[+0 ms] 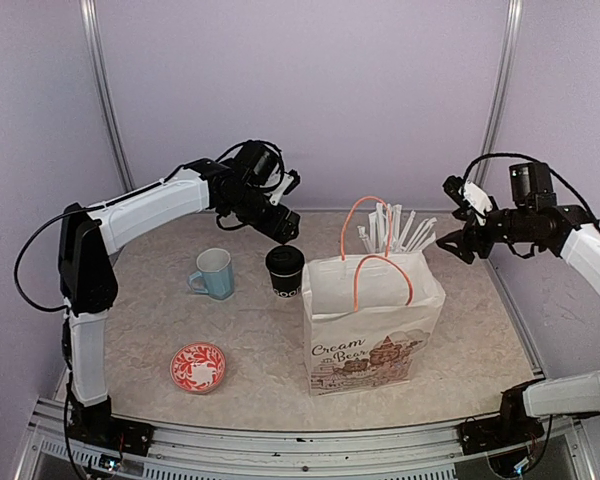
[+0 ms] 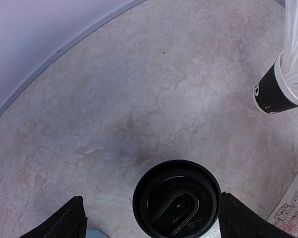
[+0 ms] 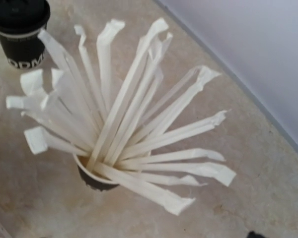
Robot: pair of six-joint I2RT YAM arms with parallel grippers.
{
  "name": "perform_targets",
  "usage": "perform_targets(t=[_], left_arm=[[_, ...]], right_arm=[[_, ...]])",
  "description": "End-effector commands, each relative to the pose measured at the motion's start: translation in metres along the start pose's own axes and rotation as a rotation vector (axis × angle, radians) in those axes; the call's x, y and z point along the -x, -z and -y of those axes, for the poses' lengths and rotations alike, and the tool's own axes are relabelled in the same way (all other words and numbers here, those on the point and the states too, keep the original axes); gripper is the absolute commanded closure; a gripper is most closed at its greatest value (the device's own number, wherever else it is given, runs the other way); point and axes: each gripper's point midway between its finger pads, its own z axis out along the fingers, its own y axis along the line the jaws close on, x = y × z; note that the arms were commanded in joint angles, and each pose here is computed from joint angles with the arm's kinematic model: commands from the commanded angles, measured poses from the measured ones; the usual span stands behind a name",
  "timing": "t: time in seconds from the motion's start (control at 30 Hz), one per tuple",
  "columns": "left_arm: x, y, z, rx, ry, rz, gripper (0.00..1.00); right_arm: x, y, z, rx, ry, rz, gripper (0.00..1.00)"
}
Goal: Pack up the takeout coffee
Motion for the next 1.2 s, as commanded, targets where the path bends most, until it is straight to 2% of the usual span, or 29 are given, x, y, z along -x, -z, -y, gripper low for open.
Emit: perform_targets(t=[0.0,0.3,0.5,0.7,1.17], left_arm=[[-0.009,-0.008,0.006,-0.037,0.017,-0.052,0.11],[-0.025,-0.027,0.015,-0.055,0.048,-0.129,0.18],[-0.044,-0.033,0.024,-0.045,0.023,-0.202,0.17],[-0.048,-0.038,0.032,-0.061,0.005,-0.215,0.18],[-0.055,-0.052,0.032,-0.053,0.009,-0.240,0.26]], right_arm=[[0.007,0.004,0.000,-0.018,-0.051,0.061,0.16],[0.001,-0.008,-0.007,0.034,-0.077,0.055,0.15],[-0.002,-0.013,-0.009,0.060,-0.087,0.050,0.15],[-0.001,-0.015,-0.011,0.076,-0.091,0.050,0.15],[-0.007,-0.019,-0.016,0.099,-0.098,0.044,0.15]])
